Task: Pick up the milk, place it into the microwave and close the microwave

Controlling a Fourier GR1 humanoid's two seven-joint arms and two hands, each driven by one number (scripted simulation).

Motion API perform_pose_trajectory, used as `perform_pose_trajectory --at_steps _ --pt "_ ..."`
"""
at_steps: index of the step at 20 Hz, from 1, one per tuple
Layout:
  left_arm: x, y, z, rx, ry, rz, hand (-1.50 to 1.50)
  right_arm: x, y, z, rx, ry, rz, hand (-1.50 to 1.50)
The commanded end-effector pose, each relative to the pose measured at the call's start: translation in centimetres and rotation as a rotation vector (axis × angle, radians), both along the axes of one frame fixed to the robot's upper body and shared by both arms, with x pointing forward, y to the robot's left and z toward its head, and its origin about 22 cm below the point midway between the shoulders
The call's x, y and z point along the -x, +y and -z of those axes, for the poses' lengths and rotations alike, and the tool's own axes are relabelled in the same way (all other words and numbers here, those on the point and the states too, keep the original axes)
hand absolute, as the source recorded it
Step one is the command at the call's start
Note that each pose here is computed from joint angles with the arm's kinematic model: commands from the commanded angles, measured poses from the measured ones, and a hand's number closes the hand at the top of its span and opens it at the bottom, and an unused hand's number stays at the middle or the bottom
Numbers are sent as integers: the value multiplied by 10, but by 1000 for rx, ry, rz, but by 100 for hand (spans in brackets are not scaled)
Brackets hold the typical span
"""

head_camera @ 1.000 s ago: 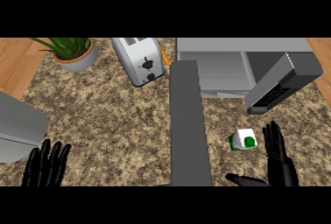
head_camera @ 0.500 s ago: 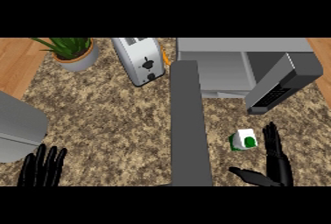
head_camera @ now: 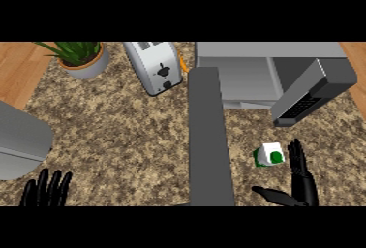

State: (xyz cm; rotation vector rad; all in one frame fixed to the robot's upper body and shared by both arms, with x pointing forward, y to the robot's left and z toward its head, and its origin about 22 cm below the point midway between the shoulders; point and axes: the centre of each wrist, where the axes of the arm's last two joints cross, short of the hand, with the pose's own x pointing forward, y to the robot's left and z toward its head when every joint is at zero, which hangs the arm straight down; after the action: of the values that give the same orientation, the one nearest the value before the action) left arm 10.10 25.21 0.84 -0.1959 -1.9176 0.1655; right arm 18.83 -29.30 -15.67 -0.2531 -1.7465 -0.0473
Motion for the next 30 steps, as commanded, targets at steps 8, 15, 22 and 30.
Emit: perform_pose_trajectory --at_steps 8,15,22,30 --pt "1 2 -5 0 14 0 -150 -17 -2 13 7 -40 -67 -150" --pt "13 12 -8 -1 3 13 -150 -27 1 13 -36 -31 -63 -150" --pt "5 -14 -2 3 6 12 -150 -49 4 4 -1 -61 25 -150" --pt "5 1 11 2 6 17 -150 -70 17 -1 150 -71 80 150"
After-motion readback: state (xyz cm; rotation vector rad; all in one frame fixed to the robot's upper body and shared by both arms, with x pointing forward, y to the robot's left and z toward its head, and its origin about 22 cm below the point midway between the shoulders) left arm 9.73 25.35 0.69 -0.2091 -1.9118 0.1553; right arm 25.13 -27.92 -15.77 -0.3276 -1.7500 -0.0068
